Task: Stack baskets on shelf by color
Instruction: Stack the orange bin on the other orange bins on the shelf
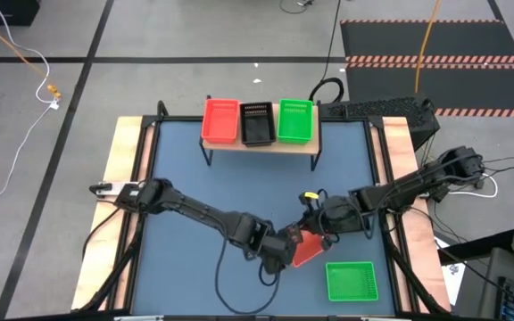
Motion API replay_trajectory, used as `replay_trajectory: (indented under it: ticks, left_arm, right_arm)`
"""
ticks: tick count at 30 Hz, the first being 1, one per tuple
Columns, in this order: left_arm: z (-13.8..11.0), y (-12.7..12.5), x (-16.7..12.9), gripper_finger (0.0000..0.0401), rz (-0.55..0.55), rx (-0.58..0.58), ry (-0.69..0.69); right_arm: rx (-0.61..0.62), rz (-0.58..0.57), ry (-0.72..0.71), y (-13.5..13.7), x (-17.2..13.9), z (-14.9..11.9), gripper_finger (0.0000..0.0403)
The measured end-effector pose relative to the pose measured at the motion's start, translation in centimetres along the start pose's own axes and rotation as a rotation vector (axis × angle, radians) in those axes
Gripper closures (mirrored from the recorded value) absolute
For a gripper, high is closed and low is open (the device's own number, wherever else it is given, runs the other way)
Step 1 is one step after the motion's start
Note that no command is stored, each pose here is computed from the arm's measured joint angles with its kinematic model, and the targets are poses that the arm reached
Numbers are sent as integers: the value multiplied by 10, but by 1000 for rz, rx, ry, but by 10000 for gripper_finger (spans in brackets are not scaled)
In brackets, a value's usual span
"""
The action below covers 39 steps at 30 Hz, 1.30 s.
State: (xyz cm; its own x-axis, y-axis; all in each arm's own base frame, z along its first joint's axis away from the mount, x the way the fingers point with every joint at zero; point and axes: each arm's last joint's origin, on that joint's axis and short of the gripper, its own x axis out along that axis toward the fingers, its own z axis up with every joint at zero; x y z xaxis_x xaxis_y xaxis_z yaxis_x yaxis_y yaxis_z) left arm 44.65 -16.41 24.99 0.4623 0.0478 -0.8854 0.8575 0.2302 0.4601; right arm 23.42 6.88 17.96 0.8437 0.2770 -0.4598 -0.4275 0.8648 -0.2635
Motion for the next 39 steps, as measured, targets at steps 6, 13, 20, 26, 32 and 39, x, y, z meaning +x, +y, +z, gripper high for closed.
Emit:
replay_trajectory:
  ticks: [6,13,20,26,32,39]
  left_arm:
    - [3,-8,20,168,31,155,-2]
    - [-12,-15,44,194,48,176,93]
    - [-7,-6,40,307,103,145,55]
    - [-11,-4,40,389,54,7,-25]
    - [-12,-17,37,387,-21,-47,59]
    - [-13,-21,-6,392,9,-260,136]
  right_arm:
    - [-22,-15,-23,2,3,-3,403]
    - [-31,-19,7,3,4,-7,403]
    - [-42,-56,50,2,3,-9,403]
    - [-11,-58,31,2,3,-7,401]
    - [-7,-81,-8,1,1,-1,356]
    - [79,-433,-118,-8,-29,25,278]
